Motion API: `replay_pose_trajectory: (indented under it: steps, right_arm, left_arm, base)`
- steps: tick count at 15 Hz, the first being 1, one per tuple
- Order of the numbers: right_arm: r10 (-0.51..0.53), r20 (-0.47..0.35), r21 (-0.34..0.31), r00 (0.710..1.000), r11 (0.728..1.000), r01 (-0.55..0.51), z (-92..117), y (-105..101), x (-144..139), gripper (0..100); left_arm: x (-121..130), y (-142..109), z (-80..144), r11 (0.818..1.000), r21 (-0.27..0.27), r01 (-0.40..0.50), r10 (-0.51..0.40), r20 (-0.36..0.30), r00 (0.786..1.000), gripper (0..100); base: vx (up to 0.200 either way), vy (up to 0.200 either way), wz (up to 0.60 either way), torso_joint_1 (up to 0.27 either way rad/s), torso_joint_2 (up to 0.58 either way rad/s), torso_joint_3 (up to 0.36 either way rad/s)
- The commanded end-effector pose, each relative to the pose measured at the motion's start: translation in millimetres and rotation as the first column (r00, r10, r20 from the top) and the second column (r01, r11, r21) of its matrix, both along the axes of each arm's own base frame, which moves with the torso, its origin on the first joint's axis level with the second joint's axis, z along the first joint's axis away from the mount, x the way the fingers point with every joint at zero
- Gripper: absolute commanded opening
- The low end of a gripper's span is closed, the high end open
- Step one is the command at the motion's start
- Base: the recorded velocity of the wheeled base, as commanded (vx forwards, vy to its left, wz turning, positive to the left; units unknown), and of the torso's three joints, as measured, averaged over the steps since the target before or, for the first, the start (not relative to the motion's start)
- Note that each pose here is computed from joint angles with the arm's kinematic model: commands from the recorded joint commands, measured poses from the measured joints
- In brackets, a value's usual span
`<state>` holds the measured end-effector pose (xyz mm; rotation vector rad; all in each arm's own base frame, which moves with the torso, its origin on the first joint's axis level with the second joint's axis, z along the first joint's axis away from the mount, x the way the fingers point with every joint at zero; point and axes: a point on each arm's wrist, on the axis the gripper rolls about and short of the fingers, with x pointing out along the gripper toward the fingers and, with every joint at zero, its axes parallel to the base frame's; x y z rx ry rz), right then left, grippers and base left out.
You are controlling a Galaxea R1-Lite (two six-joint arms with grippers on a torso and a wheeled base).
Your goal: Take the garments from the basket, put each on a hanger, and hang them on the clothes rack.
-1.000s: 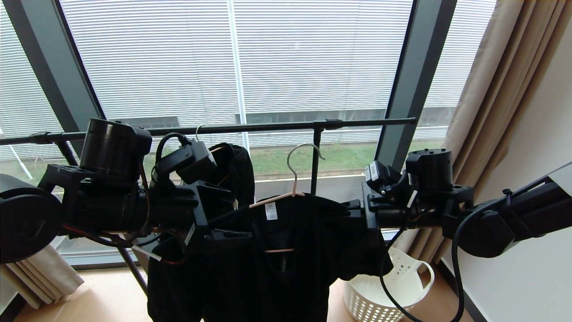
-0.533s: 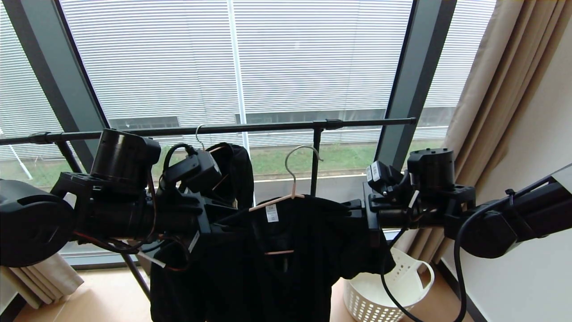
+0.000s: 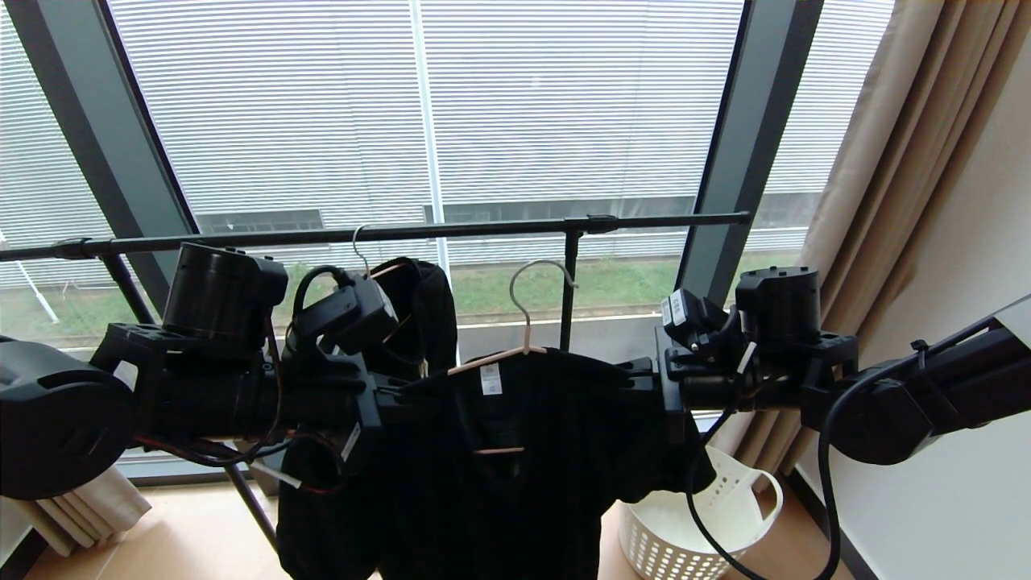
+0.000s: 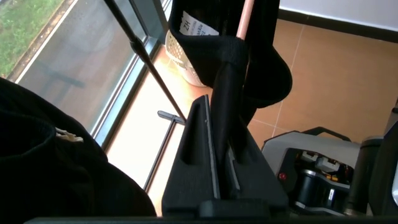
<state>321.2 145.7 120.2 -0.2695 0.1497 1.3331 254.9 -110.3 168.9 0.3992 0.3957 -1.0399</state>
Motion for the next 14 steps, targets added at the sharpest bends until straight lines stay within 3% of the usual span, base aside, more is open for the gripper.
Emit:
replay_pose_trajectory:
  steps: [1, 8, 10, 14]
  right_arm:
    - [0.001, -0.001, 0.0, 1.0, 1.0, -0.001, -1, 0, 0, 100]
    - [-0.035, 0.018, 0.01, 0.999, 0.999, 0.034, 4, -11, 10, 100]
    - [-0.052, 0.031, 0.015, 0.998, 0.999, 0.051, 8, -16, 12, 100]
    - [-0.069, 0.064, 0.028, 0.996, 0.997, 0.067, 14, -23, 12, 100]
  left_arm:
    - [0, 0, 0, 1.0, 0.0, -0.001, 0.001, 0.001, 1.0, 0]
    - [0, 2, 6, 1.0, -0.016, -0.01, 0.011, 0.034, 0.999, 0]
    - [0, 9, 10, 0.999, -0.051, 0.01, -0.008, 0.038, 0.999, 0]
    - [-8, 26, 12, 0.998, -0.061, -0.03, 0.033, 0.047, 0.998, 0]
  base:
    - [0.0, 0.0, 0.0, 0.0, 0.0, 0.0]
    - [0.0, 0.0, 0.0, 0.0, 0.0, 0.0]
    - [0.0, 0.0, 0.0, 0.0, 0.0, 0.0]
    - [0.0, 0.0, 0.0, 0.0, 0.0, 0.0]
